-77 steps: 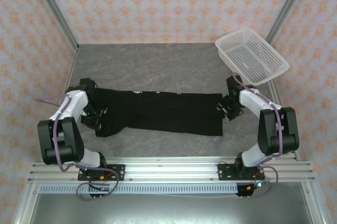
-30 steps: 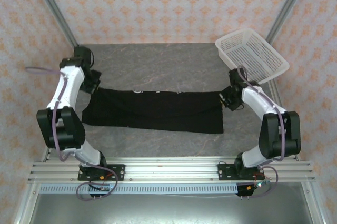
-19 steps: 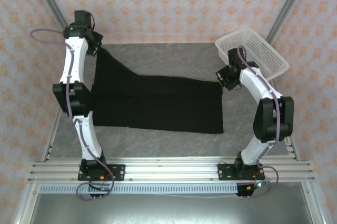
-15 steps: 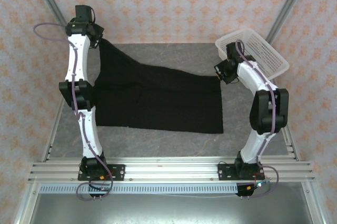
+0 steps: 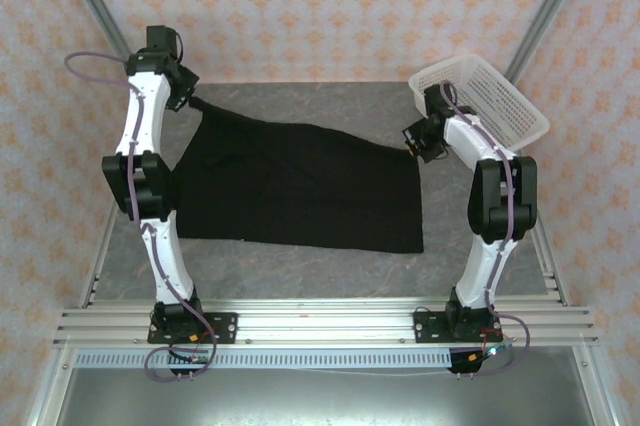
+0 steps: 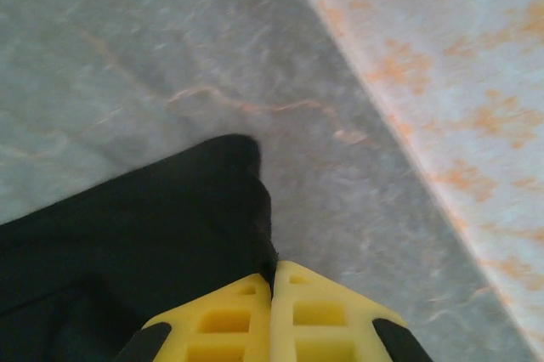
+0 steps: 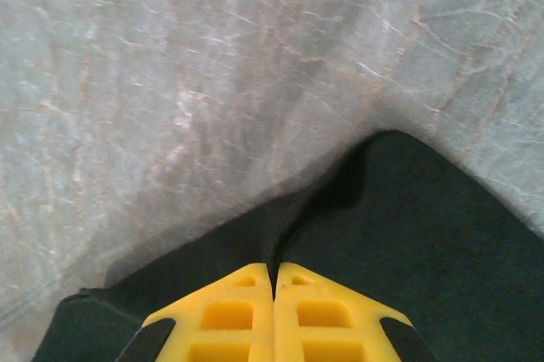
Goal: Fold and stack the t-shirts
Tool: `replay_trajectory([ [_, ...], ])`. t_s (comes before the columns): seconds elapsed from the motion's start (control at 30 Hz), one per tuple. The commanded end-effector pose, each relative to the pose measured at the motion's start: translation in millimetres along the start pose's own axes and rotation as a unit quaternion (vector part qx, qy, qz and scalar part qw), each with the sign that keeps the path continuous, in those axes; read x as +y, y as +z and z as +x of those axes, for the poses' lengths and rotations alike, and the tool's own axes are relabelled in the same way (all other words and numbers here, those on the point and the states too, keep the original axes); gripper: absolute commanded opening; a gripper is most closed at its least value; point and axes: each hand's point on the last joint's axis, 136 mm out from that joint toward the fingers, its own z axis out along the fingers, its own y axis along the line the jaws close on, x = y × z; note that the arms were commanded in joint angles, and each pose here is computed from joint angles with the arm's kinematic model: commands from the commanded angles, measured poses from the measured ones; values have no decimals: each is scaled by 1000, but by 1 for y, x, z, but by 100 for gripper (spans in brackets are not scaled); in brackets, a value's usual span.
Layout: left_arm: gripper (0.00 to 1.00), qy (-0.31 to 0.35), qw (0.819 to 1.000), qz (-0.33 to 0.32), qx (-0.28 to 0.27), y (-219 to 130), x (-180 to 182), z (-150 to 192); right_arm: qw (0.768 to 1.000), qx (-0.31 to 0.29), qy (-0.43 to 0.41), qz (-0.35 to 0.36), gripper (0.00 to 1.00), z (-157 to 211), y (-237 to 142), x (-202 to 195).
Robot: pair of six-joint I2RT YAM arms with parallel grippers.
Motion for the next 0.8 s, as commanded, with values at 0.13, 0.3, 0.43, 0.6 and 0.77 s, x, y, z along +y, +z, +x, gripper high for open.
replay_trajectory([
  [0.13,0,31,998,-36,-42,-65,43,4,1000,-14,-21,17,0,5,-17,-25],
  [0.3,0,2,999,-43,9,-52,63,34,999,-9,-29,15,0,7,-14,-27],
  [0.43,0,-16,997,-59,41,-40,77,55,999,0,-37,16,0,7,-10,-24],
  [0.6,0,-24,994,-107,17,-68,110,59,998,2,-54,31,0,9,-15,-29],
  [0.77,0,-39,994,-102,-31,-110,123,53,998,-7,-62,30,0,11,-30,-32],
])
